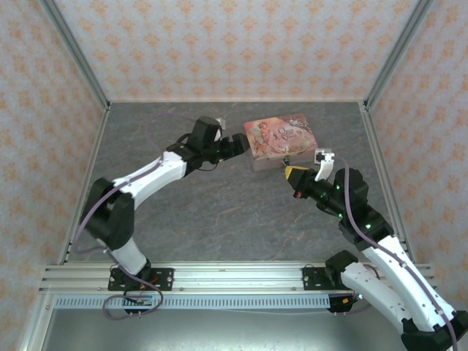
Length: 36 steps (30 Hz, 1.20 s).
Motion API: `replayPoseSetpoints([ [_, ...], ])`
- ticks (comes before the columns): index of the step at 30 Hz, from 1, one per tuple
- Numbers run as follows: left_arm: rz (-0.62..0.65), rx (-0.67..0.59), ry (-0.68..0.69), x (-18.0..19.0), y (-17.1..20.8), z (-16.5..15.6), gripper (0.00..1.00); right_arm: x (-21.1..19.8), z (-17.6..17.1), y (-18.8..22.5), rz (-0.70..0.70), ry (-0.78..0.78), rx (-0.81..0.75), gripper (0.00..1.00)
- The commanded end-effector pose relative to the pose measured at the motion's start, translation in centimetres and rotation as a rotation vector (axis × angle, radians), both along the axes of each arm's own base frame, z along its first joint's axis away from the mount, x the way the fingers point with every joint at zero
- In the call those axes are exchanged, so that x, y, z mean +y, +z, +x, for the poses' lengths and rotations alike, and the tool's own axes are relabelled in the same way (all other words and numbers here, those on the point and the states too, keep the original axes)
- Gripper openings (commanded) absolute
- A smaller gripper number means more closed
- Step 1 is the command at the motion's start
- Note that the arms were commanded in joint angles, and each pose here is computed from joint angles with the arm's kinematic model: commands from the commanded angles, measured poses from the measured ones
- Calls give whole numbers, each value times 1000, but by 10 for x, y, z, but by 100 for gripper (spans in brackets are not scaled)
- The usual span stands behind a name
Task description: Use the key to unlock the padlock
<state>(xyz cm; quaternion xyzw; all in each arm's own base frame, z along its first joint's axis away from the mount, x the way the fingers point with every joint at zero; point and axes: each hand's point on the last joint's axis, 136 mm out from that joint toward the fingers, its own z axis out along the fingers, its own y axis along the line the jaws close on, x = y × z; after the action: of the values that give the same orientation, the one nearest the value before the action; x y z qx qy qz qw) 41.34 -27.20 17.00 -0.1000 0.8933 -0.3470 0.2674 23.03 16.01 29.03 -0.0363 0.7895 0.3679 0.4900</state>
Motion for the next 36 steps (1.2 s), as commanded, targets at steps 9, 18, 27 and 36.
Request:
replayPoseSetpoints([
  [9, -42, 118, -42, -38, -46, 40, 94, -13, -3, -19, -57, -56, 38, 0],
  [18, 25, 231, -26, -34, -96, 38, 94, -16, -1, -24, -65, -75, 49, 0],
  [27, 141, 345, 35, 3, -137, 8, 94, -16, 1, -22, -65, -83, 51, 0],
  [36, 188, 419, 63, 39, -161, -23, 94, -11, 6, -24, -67, -70, 70, 0],
])
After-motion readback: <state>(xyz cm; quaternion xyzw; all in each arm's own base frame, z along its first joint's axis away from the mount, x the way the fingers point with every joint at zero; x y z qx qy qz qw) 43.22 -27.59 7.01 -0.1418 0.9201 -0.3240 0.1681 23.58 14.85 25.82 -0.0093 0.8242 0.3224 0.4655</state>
